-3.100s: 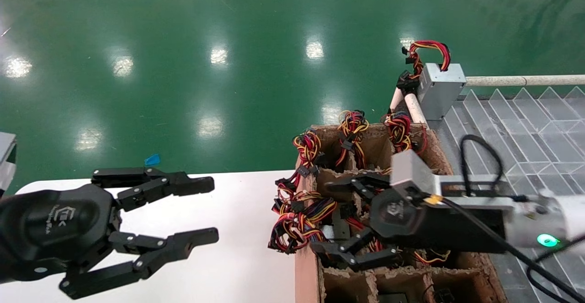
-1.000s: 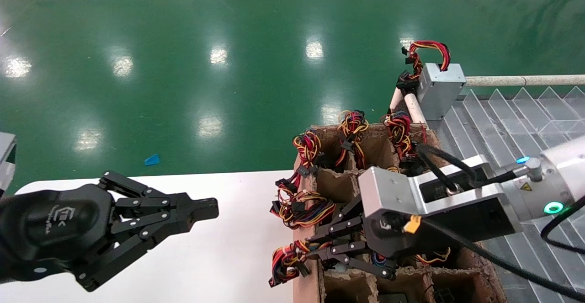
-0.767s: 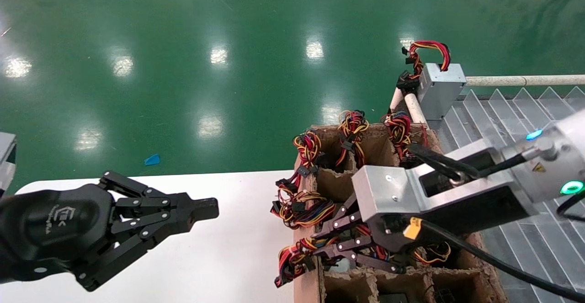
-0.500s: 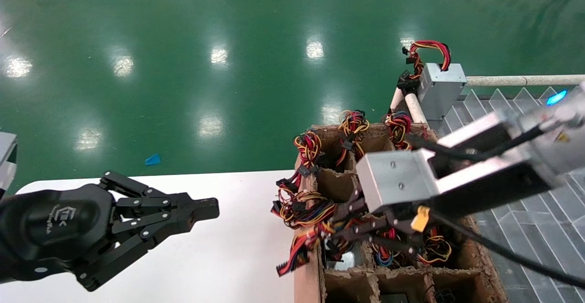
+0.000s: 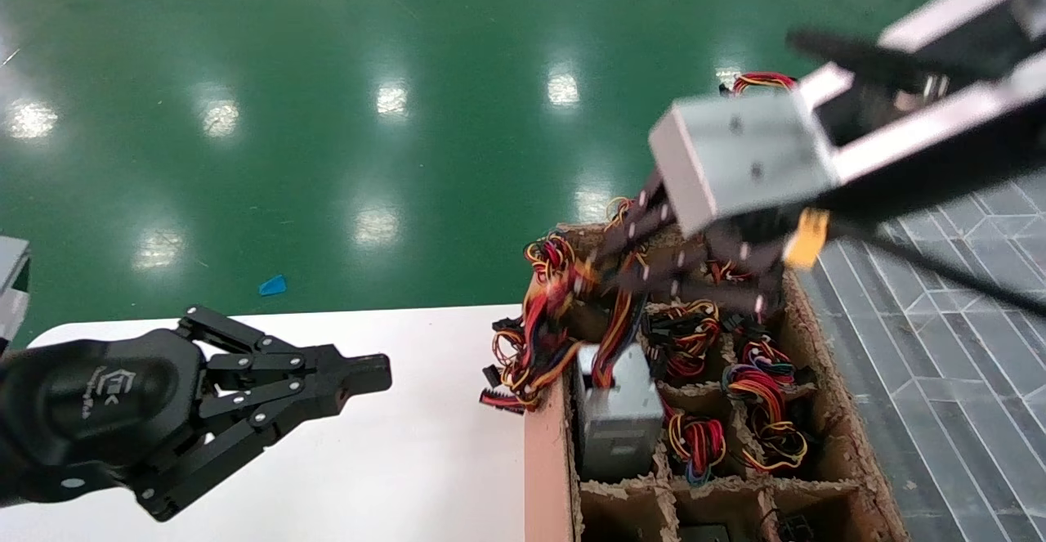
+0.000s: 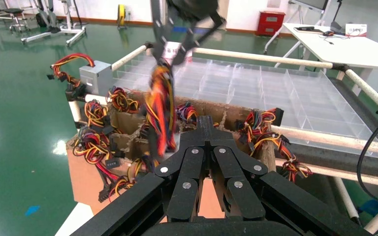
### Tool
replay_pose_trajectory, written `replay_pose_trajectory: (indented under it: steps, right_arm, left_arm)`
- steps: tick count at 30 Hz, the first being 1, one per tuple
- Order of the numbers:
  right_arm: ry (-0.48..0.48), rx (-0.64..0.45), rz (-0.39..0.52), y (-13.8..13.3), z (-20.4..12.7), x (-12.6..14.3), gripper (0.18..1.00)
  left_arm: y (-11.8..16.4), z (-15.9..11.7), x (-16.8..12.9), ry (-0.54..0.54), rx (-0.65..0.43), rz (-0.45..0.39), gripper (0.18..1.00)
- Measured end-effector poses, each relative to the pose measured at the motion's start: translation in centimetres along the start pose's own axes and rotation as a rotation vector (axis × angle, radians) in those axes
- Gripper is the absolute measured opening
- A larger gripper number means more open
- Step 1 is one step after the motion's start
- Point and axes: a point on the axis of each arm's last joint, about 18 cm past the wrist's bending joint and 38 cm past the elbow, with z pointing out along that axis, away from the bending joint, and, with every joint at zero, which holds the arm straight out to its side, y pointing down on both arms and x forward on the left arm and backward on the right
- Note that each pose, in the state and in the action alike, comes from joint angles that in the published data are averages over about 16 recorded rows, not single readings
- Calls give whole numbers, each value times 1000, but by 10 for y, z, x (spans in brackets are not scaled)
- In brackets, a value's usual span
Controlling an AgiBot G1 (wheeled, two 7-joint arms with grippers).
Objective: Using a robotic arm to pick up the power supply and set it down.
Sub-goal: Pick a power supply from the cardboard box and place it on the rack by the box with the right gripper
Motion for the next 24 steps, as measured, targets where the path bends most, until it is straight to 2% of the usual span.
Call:
replay_pose_trajectory:
  steps: [13,24]
  right_arm:
    - [184,21,-116,-18,-50,39,244]
    - [373,12,-144,-16,-101,62,243]
  left_arm:
    - [0,0,0,0,0,0,191]
    - [0,0,0,0,0,0,191]
